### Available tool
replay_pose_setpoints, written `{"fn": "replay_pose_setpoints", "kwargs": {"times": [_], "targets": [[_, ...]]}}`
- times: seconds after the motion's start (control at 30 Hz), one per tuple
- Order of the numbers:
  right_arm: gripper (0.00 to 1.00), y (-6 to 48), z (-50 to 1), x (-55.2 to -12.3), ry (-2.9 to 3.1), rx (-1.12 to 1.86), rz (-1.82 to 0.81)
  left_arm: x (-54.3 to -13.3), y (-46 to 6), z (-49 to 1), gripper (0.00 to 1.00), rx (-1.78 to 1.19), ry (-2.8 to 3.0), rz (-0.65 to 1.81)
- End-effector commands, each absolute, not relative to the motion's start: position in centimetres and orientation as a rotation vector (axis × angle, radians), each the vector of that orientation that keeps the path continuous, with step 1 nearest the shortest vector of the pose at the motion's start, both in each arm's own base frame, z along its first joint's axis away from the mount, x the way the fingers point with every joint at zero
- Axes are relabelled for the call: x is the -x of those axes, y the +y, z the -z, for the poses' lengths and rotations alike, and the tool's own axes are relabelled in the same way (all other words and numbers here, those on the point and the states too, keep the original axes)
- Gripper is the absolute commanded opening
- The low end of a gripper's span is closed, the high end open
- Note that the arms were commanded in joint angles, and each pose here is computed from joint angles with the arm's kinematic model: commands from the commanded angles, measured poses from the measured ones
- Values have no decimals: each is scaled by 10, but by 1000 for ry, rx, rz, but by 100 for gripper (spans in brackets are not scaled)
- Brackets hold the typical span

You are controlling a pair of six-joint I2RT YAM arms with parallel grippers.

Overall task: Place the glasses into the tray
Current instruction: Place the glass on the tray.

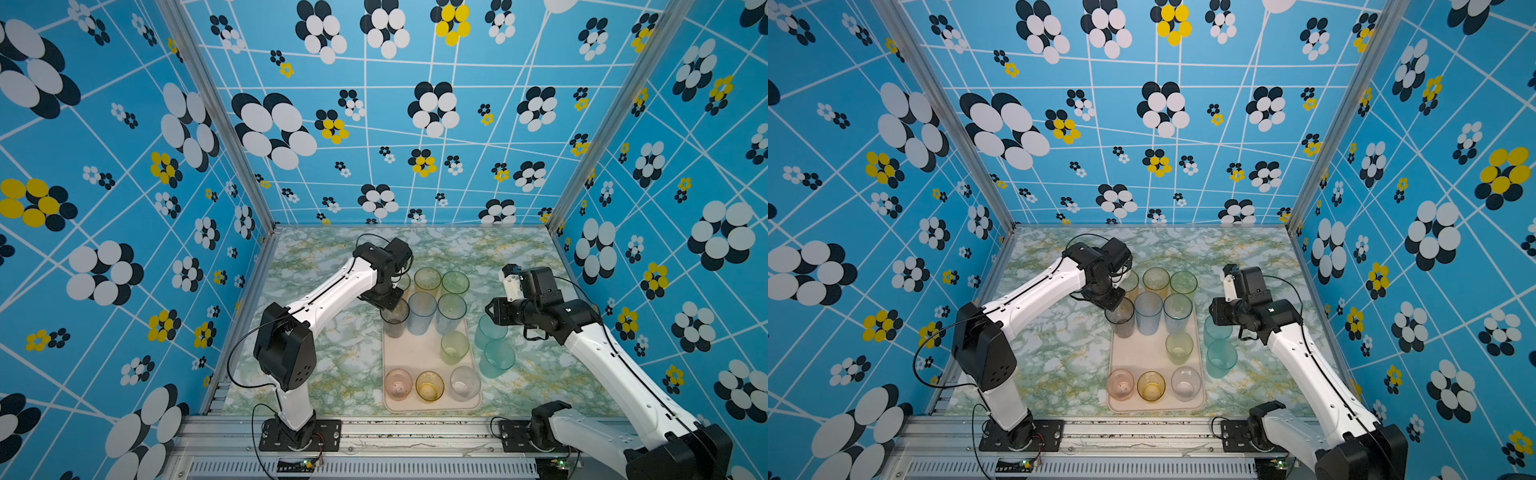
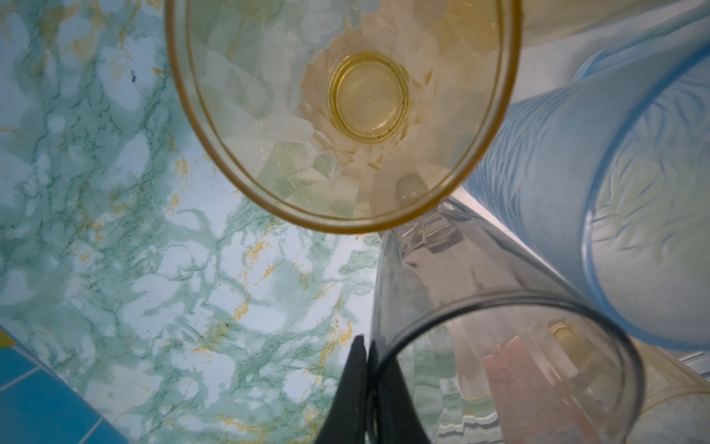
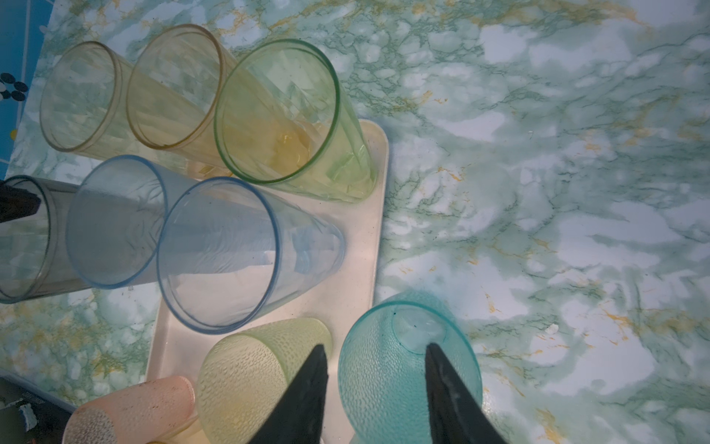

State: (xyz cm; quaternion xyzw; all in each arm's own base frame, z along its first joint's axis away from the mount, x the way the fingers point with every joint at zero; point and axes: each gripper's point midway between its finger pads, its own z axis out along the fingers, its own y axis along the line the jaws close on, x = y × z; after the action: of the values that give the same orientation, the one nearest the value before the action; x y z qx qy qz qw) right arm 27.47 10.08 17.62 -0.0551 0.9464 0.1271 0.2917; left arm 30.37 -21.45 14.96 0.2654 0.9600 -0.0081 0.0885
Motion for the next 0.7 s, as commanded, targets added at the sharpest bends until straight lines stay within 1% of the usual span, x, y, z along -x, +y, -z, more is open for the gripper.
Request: {"fn": "replay_pose_setpoints", "kwargs": {"times": [0.0, 0.2, 0.37, 0.5, 0.67], "targets": [[44, 103, -182, -272, 2536, 130, -374, -306, -224, -150, 7, -824, 2839, 60], [44, 115, -186, -270, 2537, 150, -464, -307, -223, -149, 7, -827, 2837, 49], [41, 122, -186, -270, 2547, 161, -509, -306, -222, -146, 7, -827, 2839, 46], [38, 127, -186, -271, 2554, 176, -529, -307, -221, -144, 7, -824, 2838, 40], [38, 136, -188, -272, 2563, 211, -522, -307, -220, -141, 7, -816, 2841, 40]]}}
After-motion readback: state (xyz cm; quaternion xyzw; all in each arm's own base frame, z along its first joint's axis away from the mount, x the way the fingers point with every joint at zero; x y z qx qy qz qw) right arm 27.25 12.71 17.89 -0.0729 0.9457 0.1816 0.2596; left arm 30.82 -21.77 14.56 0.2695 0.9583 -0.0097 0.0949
